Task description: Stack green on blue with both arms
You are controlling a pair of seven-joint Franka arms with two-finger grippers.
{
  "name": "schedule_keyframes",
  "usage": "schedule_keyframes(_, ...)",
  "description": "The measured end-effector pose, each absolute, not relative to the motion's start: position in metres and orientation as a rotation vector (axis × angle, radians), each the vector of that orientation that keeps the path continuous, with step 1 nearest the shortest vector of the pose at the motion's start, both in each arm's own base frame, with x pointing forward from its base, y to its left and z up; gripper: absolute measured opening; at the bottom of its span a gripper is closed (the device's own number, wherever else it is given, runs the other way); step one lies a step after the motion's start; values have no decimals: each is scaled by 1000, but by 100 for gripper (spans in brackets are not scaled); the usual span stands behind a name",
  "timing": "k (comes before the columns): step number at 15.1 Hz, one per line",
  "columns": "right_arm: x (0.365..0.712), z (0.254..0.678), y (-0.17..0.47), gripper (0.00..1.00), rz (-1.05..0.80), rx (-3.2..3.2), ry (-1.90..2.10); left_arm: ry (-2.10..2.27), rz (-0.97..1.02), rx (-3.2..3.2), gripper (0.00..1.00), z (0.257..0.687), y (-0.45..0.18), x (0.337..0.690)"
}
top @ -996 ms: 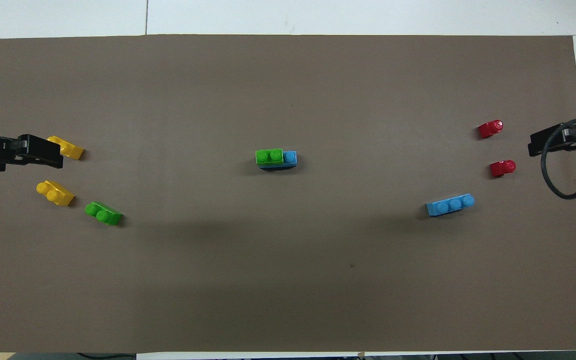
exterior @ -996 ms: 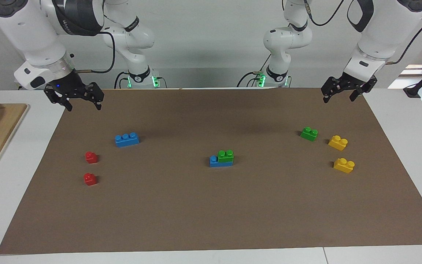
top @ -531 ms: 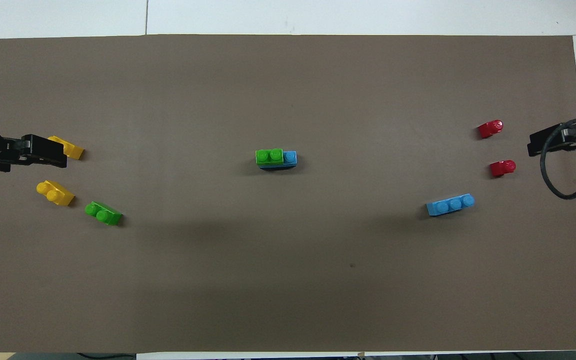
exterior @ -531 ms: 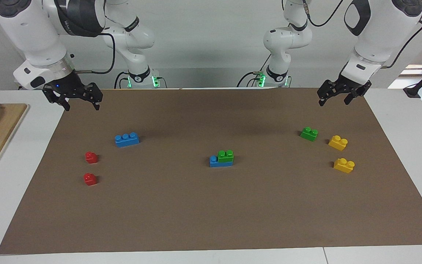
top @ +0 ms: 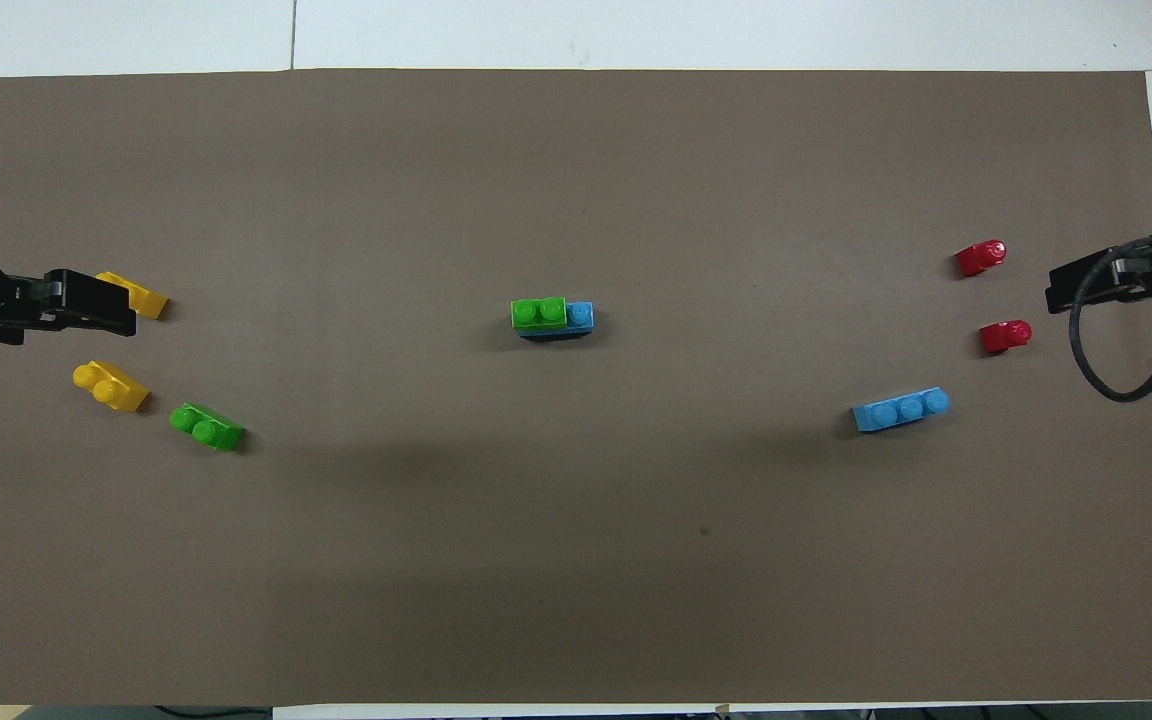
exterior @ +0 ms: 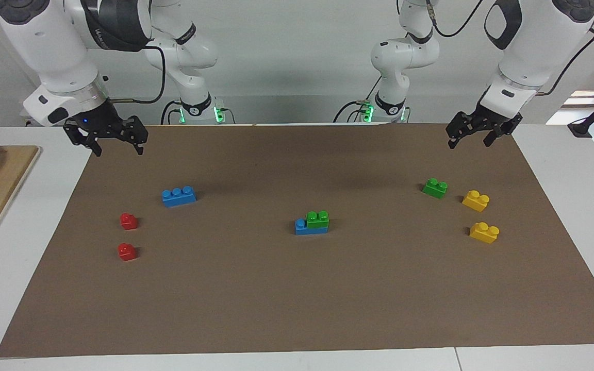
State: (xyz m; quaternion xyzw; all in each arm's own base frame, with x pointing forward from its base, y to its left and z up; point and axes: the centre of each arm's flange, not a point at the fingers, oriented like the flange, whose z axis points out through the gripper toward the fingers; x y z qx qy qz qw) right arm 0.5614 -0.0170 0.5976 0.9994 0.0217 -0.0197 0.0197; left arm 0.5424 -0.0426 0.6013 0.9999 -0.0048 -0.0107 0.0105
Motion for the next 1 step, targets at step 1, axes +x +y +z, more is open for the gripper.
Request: schedule_keyframes(1,561,598,-17,100,-61,3101,68,-14,-33,3119,100,601,-43,542)
